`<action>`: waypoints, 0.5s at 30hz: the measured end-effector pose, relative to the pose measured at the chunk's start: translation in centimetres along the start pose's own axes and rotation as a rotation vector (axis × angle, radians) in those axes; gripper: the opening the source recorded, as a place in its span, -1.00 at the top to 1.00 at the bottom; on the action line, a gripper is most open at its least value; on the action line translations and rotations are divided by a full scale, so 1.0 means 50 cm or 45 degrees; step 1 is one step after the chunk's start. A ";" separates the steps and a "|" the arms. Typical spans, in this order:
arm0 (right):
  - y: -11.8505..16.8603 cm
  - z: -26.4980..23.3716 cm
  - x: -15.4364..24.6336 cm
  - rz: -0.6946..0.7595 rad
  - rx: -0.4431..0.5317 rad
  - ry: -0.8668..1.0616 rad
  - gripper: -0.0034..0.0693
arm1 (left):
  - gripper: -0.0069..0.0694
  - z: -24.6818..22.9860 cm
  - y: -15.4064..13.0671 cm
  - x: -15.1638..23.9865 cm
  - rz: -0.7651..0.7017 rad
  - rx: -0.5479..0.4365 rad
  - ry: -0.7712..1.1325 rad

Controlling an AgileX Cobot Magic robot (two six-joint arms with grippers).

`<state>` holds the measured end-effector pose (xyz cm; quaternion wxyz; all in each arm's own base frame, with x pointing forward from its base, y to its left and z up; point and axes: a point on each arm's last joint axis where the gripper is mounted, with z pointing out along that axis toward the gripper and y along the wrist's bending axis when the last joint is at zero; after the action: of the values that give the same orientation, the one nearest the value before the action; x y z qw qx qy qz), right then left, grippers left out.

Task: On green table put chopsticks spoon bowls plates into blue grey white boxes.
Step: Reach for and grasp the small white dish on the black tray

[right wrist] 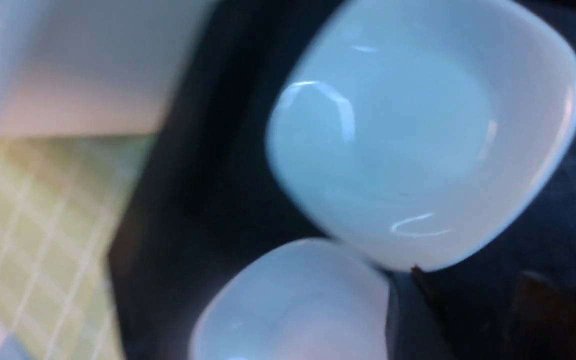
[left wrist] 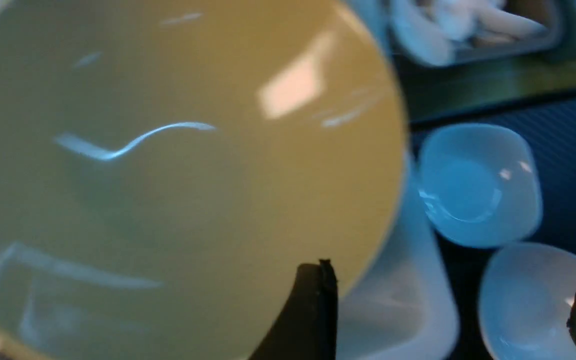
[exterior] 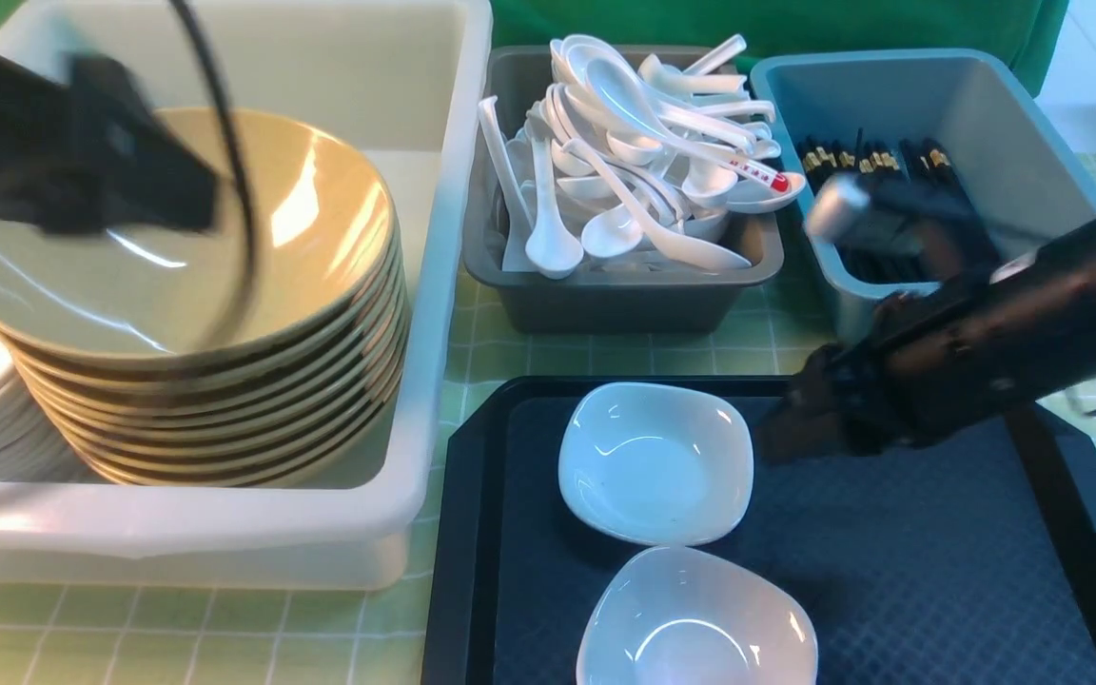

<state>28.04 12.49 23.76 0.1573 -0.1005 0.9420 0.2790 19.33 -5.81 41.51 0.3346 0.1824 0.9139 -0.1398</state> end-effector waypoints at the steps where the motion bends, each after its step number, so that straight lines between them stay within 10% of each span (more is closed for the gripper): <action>1: -0.012 0.020 -0.002 0.041 0.015 0.020 0.14 | -0.71 0.011 -0.015 0.006 0.046 0.057 0.006; 15: -0.075 0.126 -0.013 0.263 0.071 0.031 0.14 | -0.35 0.106 -0.073 0.044 0.061 0.344 -0.042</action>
<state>31.20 13.00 17.13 0.1187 -0.0017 0.9566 0.2660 19.19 -10.55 36.61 0.3251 0.2452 0.8765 -0.2566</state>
